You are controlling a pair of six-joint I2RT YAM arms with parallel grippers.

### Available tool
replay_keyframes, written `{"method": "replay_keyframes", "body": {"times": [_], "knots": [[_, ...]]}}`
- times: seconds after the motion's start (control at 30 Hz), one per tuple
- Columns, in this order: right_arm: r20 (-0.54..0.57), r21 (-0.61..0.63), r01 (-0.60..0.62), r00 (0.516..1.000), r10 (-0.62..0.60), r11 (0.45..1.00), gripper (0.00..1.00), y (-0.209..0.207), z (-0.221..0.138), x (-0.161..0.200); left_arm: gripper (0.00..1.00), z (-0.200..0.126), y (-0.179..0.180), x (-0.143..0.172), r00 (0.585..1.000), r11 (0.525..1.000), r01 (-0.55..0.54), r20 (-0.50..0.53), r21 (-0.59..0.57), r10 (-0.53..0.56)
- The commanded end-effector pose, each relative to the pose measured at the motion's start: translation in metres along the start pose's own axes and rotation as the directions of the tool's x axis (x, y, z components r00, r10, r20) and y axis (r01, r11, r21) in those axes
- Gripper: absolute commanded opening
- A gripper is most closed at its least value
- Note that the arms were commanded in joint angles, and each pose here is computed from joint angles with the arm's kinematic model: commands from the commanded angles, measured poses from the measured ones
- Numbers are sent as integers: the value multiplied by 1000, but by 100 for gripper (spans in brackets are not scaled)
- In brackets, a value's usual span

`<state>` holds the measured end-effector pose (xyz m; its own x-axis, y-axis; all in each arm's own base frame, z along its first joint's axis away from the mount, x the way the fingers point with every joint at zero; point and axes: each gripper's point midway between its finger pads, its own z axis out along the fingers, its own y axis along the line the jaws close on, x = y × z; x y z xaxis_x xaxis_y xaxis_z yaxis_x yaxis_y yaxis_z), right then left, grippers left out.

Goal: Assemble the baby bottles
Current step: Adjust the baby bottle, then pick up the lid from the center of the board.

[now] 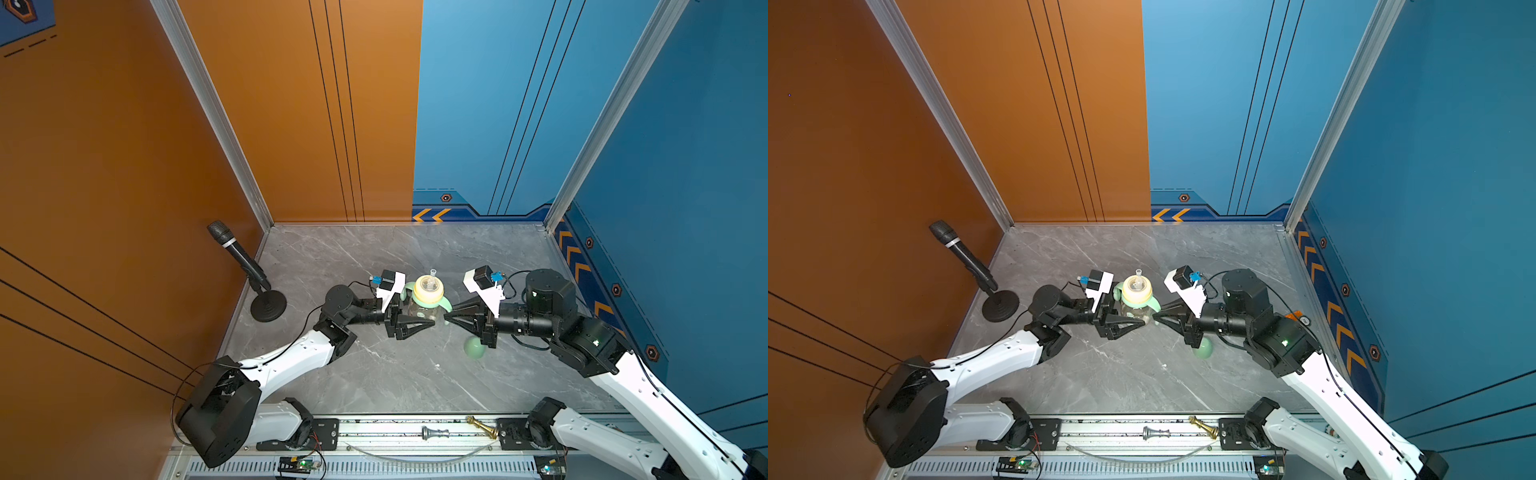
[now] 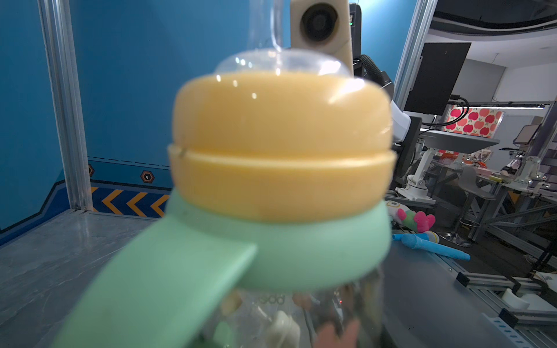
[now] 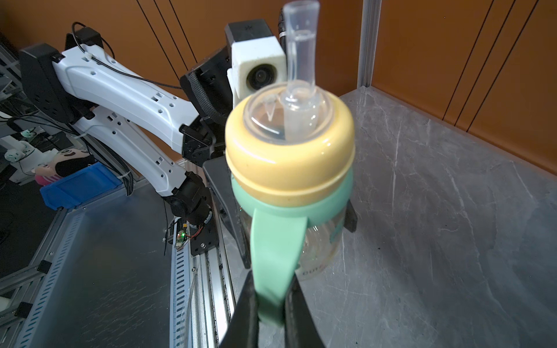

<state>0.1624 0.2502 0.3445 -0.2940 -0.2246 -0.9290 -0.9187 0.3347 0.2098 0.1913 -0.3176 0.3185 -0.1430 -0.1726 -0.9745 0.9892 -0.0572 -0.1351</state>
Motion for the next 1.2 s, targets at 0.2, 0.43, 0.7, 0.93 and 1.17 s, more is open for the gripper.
{"method": "replay_keyframes", "body": {"times": [0.2, 0.43, 0.7, 0.93, 1.17], "knots": [[51, 19, -62, 997, 61, 998, 65, 2, -5, -21, 47, -11, -1, -12, 991, 992, -118, 61, -53, 121], [230, 525, -506, 859, 458, 684, 83, -81, -92, -14, 45, -38, 14, 1, 948, 898, -287, 33, -334, 315], [-184, 868, -281, 583, 791, 409, 80, -128, -62, 161, 44, -47, 6, 27, 913, 818, -394, -71, -419, 403], [-271, 909, -152, 495, 825, 389, 80, -160, -27, 229, 44, -48, -3, 39, 919, 825, -382, -75, -416, 387], [-286, 900, -185, 431, 856, 394, 78, -166, -8, 266, 44, -50, -6, 40, 921, 824, -377, -80, -423, 380]]}}
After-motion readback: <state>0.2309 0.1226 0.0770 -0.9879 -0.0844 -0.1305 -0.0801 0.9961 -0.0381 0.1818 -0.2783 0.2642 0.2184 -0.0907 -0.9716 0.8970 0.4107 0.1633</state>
